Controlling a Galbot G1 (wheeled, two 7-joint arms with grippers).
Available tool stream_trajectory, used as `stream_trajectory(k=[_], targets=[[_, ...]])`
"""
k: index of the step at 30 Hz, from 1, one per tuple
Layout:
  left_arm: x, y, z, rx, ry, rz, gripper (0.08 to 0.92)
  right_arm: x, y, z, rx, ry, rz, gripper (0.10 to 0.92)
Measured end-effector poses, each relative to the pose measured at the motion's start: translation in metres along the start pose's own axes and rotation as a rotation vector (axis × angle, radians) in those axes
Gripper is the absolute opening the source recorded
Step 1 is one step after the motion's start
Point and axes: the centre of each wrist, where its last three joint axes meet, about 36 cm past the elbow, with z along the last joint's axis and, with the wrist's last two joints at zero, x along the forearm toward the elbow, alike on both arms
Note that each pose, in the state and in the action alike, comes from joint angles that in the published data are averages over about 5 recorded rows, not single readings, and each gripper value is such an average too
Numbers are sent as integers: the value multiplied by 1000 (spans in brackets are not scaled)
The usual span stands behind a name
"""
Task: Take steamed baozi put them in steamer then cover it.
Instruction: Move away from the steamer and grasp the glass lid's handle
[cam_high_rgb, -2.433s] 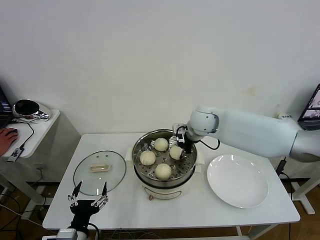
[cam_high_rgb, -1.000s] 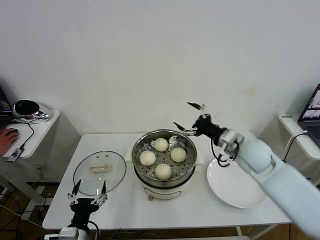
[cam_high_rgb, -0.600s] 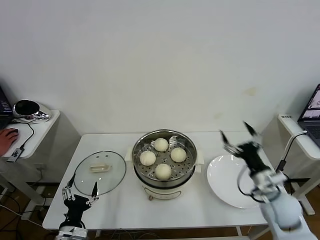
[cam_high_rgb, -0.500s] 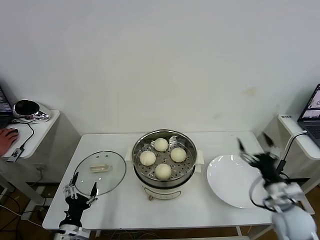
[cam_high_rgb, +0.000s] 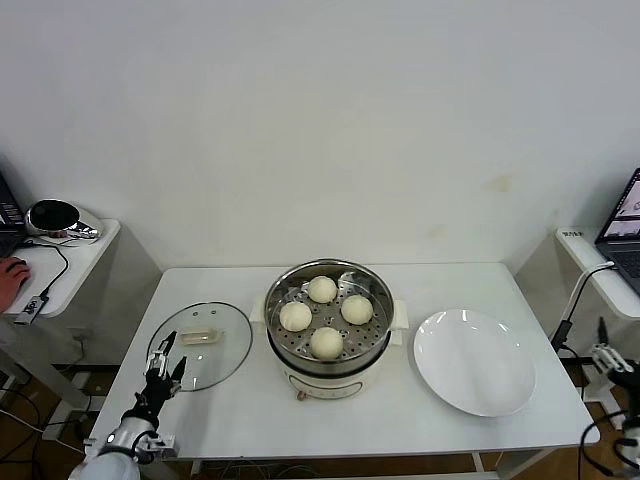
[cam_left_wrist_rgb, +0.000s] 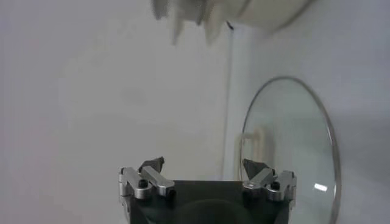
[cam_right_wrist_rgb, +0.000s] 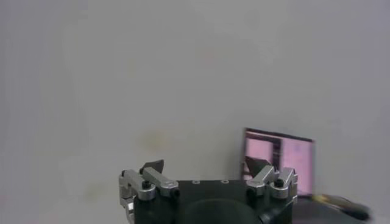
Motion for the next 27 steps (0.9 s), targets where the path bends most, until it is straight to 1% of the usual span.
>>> stream_trajectory(k=[8, 21, 27], targets=[[-35, -6, 14, -66, 4, 18, 823, 13, -14, 1, 10, 24, 70, 823], [-77, -16, 11, -91, -3, 34, 823, 26, -25, 3, 31, 46, 111, 823], [-95, -15, 11, -91, 4, 31, 823, 31, -25, 6, 33, 54, 117, 823]])
